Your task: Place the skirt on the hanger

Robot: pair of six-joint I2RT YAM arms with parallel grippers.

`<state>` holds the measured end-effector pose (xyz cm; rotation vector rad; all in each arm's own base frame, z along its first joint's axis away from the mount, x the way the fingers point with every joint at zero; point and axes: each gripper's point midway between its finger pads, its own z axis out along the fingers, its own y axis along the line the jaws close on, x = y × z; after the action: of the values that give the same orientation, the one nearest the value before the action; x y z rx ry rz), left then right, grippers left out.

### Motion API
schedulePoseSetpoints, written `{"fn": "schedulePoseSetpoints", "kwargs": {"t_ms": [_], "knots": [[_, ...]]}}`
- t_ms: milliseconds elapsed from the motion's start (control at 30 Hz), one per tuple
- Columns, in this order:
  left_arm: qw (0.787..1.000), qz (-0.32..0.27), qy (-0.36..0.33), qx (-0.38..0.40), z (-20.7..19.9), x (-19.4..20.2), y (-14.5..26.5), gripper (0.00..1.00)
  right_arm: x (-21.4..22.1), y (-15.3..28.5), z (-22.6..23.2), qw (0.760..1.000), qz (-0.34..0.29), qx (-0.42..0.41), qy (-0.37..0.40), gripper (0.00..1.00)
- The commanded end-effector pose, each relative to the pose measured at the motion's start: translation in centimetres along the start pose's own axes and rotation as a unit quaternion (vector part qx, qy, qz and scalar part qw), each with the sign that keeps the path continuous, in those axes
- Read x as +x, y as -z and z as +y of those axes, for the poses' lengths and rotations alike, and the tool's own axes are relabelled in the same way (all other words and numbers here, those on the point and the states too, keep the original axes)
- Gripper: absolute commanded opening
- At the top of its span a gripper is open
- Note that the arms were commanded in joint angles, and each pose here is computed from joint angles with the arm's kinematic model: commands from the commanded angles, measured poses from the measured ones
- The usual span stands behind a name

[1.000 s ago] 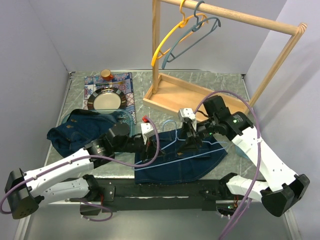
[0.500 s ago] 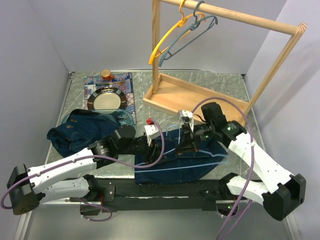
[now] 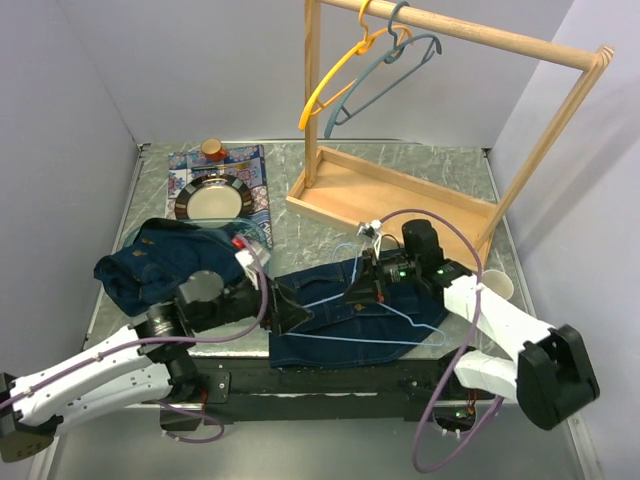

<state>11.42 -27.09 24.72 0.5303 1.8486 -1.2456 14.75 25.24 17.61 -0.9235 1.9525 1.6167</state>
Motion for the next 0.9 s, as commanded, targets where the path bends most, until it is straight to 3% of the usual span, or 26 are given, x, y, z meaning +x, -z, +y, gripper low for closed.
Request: {"fn": "schedulePoseSetpoints", "kwargs": {"t_ms": [0,133,433,667,867], "knots": [[0.996,0.028,0.085,-0.025,1.2,3.3,-1.0,0.80,-1.3,-0.9,-2.1,1.000,-0.017,0.021,0.010,0.00],[0.992,0.038,0.110,-0.057,2.3,5.0,-2.1,0.71,0.2,-1.9,-3.3,1.000,0.012,0.023,-0.007,0.00],[0.968,0.050,0.174,-0.172,7.1,9.5,-3.4,0.65,2.2,-2.5,-6.0,0.998,0.040,0.048,-0.017,0.00],[0.953,0.058,0.173,-0.241,10.7,12.6,-3.3,0.66,2.5,-2.8,-6.4,0.997,0.054,0.039,-0.024,0.00],[0.950,0.049,0.176,-0.253,11.2,12.9,-4.7,0.67,2.4,-2.7,-6.2,0.998,0.052,0.034,-0.027,0.00]]}}
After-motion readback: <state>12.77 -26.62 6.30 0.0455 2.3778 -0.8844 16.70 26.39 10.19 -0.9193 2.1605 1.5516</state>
